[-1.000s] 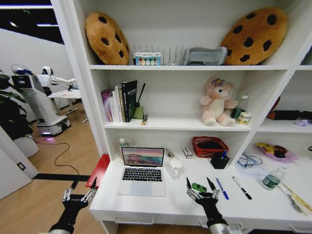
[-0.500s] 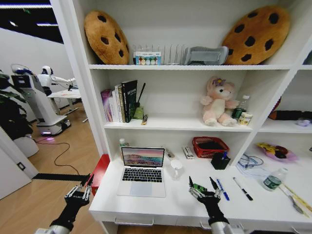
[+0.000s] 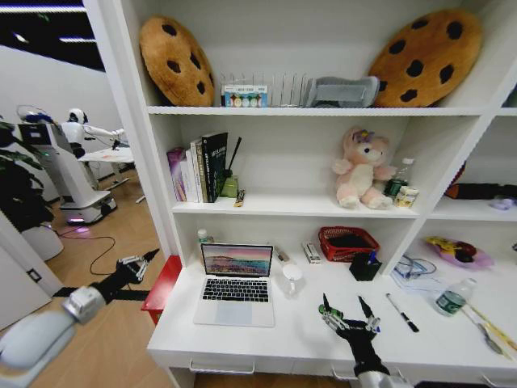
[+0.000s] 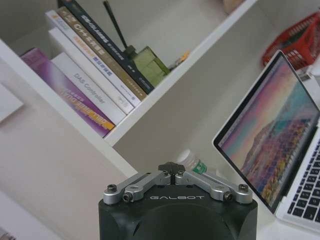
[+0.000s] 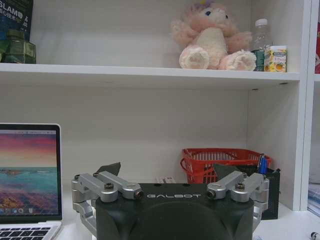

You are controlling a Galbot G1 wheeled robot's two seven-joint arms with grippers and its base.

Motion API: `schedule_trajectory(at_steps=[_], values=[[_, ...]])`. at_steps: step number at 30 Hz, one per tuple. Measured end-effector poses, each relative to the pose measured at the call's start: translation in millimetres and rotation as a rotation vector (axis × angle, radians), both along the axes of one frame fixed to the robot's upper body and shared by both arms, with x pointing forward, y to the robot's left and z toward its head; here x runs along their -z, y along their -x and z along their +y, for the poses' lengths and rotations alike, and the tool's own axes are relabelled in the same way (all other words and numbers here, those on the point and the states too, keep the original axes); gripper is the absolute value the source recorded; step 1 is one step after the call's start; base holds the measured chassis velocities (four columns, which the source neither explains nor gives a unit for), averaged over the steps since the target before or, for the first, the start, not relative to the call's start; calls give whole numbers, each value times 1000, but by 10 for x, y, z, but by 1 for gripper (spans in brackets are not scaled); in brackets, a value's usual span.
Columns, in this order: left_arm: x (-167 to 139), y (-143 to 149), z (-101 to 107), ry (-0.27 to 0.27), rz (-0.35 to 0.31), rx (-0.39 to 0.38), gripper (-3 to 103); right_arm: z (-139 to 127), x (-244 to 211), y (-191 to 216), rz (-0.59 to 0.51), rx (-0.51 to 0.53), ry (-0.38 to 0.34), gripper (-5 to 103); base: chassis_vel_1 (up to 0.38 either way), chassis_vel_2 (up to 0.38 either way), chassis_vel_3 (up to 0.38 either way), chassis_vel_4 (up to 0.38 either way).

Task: Organize the objects on the table.

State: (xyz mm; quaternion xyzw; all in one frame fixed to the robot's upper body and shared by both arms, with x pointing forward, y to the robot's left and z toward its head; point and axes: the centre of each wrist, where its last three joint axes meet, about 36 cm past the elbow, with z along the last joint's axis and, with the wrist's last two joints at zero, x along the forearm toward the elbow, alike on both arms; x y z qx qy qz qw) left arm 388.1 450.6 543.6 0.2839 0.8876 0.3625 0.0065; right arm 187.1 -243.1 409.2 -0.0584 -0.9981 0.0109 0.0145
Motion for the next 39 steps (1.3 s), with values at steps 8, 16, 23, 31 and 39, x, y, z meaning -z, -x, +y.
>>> schedule_trajectory(at_steps=[8, 16, 23, 31, 39], values=[[-257, -612, 47, -148, 50, 161, 0, -13, 90, -60, 3, 5, 1, 100, 0, 0, 0, 0], [-211, -1277, -552, -143, 50, 297, 0, -33, 156, -94, 8, 14, 0, 100, 0, 0, 0, 0], [-323, -1564, -948, -174, 44, 397, 0, -44, 177, -122, 4, 20, -6, 100, 0, 0, 0, 0], [-314, -1891, -1509, -233, 49, 522, 0, -92, 200, -154, 1, 36, -9, 100, 0, 0, 0, 0], [-360, -2028, -1716, -297, 69, 600, 0, -130, 228, -151, -2, 54, -12, 100, 0, 0, 0, 0]])
